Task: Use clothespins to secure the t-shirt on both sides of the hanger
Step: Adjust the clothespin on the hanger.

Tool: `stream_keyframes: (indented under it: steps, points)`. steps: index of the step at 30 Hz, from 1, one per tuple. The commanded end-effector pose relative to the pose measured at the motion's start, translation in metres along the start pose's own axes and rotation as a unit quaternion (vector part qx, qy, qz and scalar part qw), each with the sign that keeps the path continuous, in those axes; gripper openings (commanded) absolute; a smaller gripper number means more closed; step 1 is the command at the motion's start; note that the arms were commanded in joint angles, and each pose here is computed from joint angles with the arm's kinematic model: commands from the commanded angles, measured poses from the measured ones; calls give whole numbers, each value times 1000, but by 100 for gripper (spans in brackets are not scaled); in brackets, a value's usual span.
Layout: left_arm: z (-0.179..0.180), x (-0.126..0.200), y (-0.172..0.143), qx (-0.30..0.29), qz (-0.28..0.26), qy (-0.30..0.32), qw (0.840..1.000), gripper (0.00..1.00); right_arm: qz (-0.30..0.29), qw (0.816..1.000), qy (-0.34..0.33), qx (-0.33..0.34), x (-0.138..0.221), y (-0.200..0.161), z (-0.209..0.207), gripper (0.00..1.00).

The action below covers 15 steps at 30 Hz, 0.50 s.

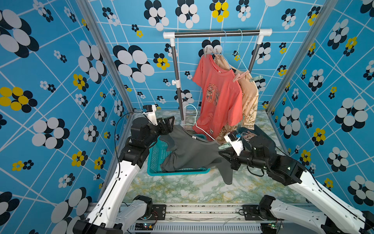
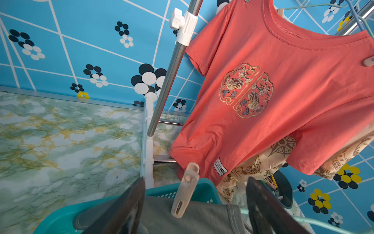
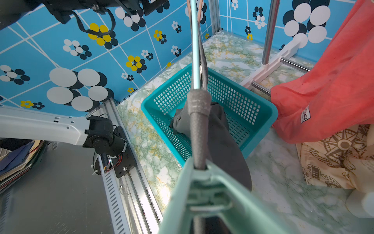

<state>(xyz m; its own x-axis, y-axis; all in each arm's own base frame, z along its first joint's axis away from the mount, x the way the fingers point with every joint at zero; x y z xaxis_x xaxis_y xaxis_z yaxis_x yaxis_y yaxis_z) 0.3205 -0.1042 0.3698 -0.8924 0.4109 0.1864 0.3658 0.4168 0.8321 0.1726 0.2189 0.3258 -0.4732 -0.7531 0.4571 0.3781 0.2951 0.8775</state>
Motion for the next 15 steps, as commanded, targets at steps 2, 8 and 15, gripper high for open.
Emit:
stream_keyframes:
  steps: [2, 8, 15]
  points:
    - [2, -6, 7, 31, -22, -11, 999, 71, -29, 999, 12, 10, 11, 14, 5, 0]
    - [0, -20, -2, 71, -1, -37, 997, 58, -29, 999, 14, 8, 10, 14, 5, 0]
    - [11, -24, -18, 103, 7, -29, 994, 61, -36, 999, 8, 9, 13, 15, 4, 0]
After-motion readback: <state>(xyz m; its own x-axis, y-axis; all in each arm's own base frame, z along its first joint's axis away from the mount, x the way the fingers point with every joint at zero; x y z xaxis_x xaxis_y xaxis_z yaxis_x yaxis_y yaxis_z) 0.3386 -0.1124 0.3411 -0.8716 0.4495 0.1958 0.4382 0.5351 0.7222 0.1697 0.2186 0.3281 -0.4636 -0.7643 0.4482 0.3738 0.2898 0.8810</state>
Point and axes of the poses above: each gripper's point midway between its finger pads, its own x axis back along the fingers, its own z axis along the line the jaws close on, y = z × x, the point moved 3 cm from there along x, back along the fingers, and after that the axes turned 3 degrees about x, right-handed, at the moved point
